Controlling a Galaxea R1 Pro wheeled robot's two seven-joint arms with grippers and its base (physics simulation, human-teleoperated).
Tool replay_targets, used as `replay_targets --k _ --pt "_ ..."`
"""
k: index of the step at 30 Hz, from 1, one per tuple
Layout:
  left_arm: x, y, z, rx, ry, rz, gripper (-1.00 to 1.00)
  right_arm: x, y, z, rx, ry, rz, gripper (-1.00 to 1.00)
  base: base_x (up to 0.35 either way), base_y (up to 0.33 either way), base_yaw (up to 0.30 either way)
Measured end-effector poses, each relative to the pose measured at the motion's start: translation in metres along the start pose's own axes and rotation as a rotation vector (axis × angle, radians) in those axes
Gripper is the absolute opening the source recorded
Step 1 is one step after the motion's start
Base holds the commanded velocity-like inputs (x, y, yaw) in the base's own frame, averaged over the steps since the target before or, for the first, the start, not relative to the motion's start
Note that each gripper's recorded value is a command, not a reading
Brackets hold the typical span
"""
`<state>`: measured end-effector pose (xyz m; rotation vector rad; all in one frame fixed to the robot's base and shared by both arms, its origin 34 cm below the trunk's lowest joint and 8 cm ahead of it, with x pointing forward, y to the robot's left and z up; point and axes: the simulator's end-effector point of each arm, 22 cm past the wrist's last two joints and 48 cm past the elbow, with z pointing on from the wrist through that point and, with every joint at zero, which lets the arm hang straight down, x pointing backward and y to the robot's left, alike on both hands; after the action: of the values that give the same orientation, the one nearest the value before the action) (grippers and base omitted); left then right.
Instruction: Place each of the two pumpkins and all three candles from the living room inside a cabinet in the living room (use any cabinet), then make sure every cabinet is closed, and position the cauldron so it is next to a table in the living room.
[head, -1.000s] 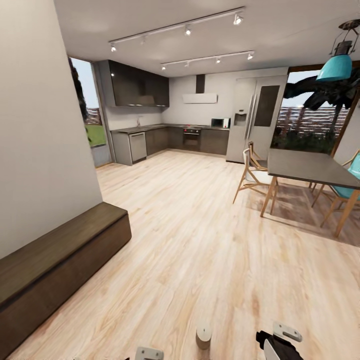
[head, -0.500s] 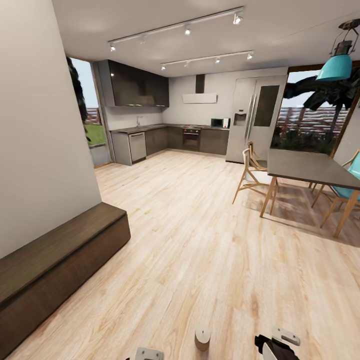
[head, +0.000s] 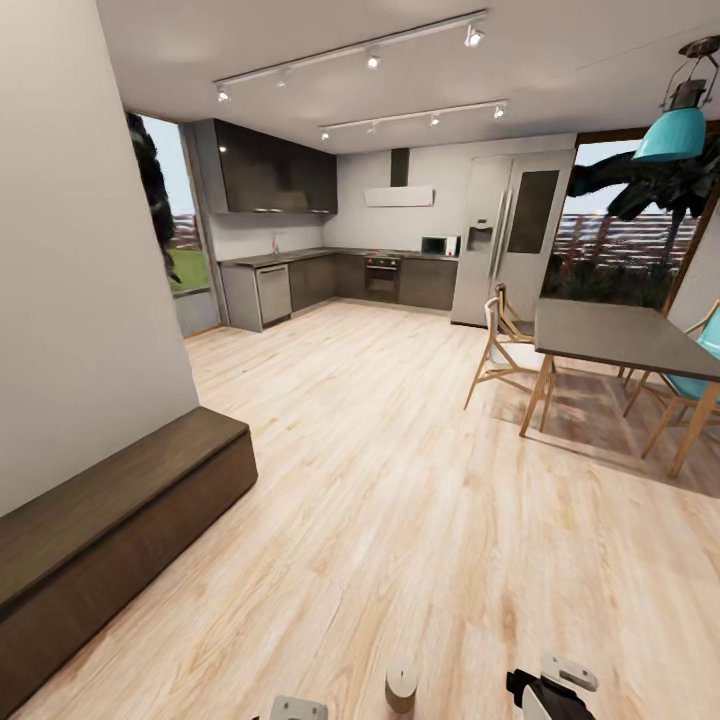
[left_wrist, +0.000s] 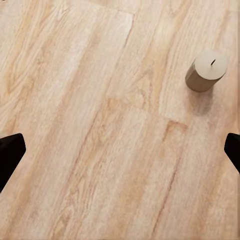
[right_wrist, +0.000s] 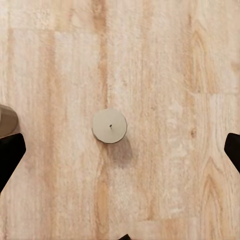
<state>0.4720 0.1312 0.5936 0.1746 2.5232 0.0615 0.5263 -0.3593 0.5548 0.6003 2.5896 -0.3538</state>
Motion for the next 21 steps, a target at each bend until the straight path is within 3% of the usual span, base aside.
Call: replay_targets --k 21 --pt "0.0022 -0.0016 -0.0012 0.004 0.005 -0.014 1.0 0.0002 0.0014 -0.0002 -0.002 -0.001 0.0 1.0 0.01 -0.009 0.0"
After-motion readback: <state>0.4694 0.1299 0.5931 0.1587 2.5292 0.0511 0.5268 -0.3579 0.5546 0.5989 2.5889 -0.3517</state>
